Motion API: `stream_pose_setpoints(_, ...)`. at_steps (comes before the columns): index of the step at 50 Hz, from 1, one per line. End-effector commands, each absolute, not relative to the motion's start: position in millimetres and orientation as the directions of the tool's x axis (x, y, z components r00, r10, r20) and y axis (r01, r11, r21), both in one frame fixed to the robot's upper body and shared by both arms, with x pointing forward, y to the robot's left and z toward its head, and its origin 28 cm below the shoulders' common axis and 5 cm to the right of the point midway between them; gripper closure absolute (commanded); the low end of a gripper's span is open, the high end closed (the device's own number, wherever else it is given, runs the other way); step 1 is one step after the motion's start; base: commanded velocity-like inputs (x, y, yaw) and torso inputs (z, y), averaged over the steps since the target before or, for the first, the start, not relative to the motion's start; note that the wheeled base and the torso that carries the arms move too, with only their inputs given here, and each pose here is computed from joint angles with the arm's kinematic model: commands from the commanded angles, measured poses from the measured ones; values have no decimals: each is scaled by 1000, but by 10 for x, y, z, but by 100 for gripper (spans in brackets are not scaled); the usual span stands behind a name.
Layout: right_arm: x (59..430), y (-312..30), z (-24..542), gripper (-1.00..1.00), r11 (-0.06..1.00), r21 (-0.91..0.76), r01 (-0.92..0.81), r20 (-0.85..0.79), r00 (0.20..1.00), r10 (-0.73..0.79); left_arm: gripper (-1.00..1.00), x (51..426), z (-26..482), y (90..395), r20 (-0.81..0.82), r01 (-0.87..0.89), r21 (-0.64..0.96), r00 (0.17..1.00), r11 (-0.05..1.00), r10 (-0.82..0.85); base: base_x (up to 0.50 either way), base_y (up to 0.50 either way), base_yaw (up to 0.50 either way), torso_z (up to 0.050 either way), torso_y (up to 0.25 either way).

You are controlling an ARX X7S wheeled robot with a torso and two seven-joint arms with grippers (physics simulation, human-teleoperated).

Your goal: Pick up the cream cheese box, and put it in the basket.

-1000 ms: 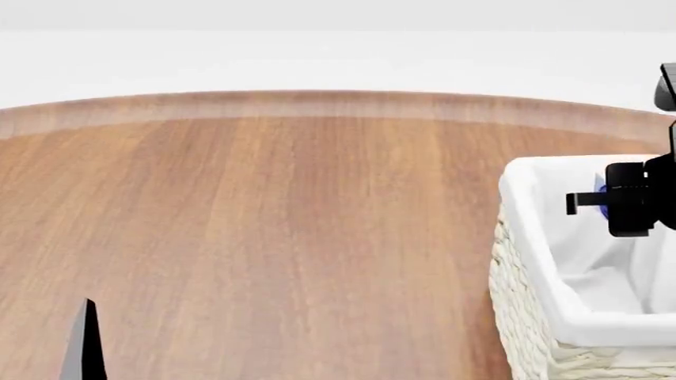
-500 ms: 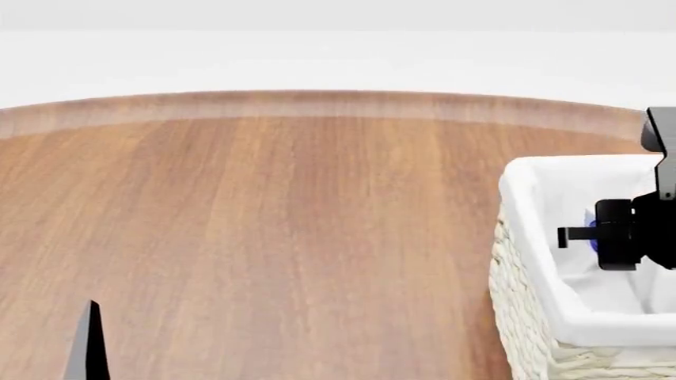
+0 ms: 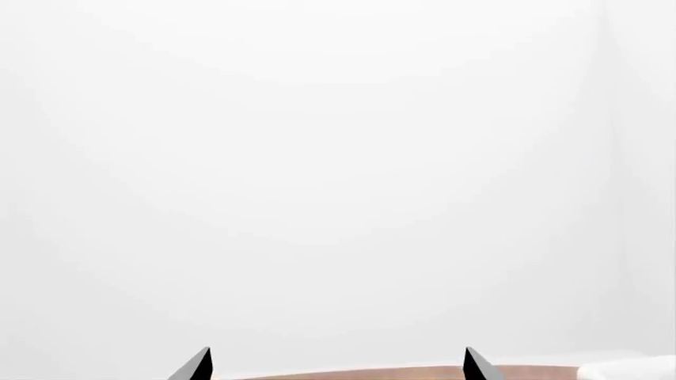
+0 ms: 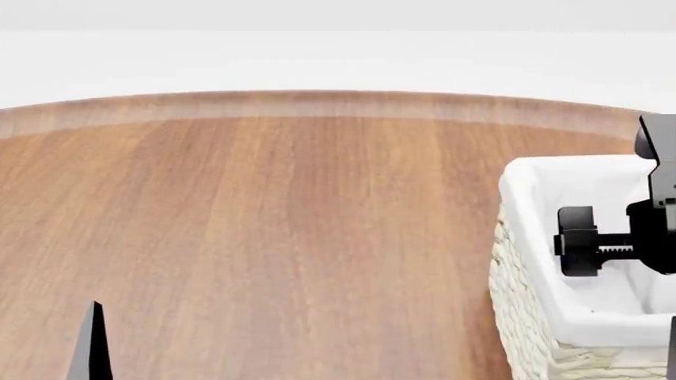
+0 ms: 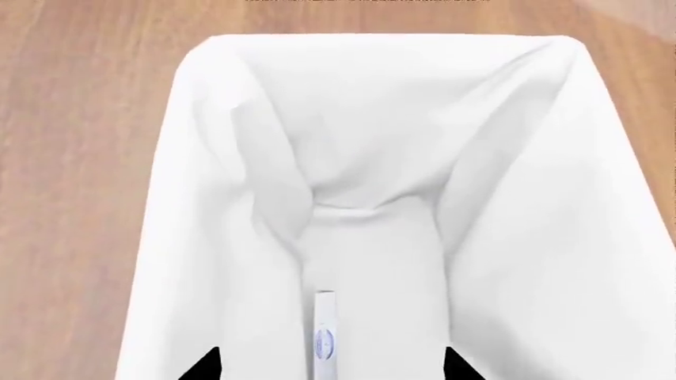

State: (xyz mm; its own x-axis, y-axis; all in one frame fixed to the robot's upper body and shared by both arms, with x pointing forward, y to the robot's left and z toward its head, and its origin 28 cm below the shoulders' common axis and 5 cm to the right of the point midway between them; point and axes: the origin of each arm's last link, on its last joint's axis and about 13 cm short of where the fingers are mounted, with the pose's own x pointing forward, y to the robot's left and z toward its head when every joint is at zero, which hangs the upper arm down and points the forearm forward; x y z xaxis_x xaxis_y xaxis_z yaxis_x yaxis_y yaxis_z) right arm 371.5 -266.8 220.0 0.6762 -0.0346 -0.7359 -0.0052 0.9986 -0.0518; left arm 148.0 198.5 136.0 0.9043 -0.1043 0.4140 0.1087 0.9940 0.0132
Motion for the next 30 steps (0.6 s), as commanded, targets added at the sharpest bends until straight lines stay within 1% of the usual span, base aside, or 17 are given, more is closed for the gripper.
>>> stream_pose_setpoints(1,3721,-2672,2222,-100,998,-58,-7,-730,682,-38,-100,1481,1356,1983,413,111,12,905,994,-106,0,0,0,0,0)
stream_pose_setpoints(5,3739,-2665,2266,-100,998,-63,-5,-712,701,-41,-100,1480,1359,1985,414,110,11,904,994,-104,0,0,0,0,0)
stream_pose_setpoints(9,3783,-2655,2374,-100,996,-75,45,-645,759,-82,-100,1477,1361,1980,414,112,12,904,994,-107,0,0,0,0,0)
stream_pose_setpoints(19,3886,-2580,2706,-100,994,-88,72,-480,871,-105,-100,1475,1355,1972,413,117,12,904,993,-111,0,0,0,0,0)
stream_pose_setpoints(24,3858,-2422,2809,-100,995,-95,42,-365,928,-74,-100,1479,1353,1976,412,116,12,904,993,-110,0,0,0,0,0)
stream_pose_setpoints(25,3843,-2349,2798,-100,996,-90,21,-336,941,-50,-100,1480,1349,1972,410,118,14,905,993,-113,0,0,0,0,0)
stream_pose_setpoints(28,3848,-2259,2737,-100,994,-109,19,-307,950,-52,-100,1481,1344,1968,407,122,17,906,992,-118,0,0,0,0,0)
stream_pose_setpoints(30,3840,-2149,2674,-100,996,-86,10,-242,970,-30,-100,1484,1360,1980,410,113,17,905,993,-110,0,0,0,0,0)
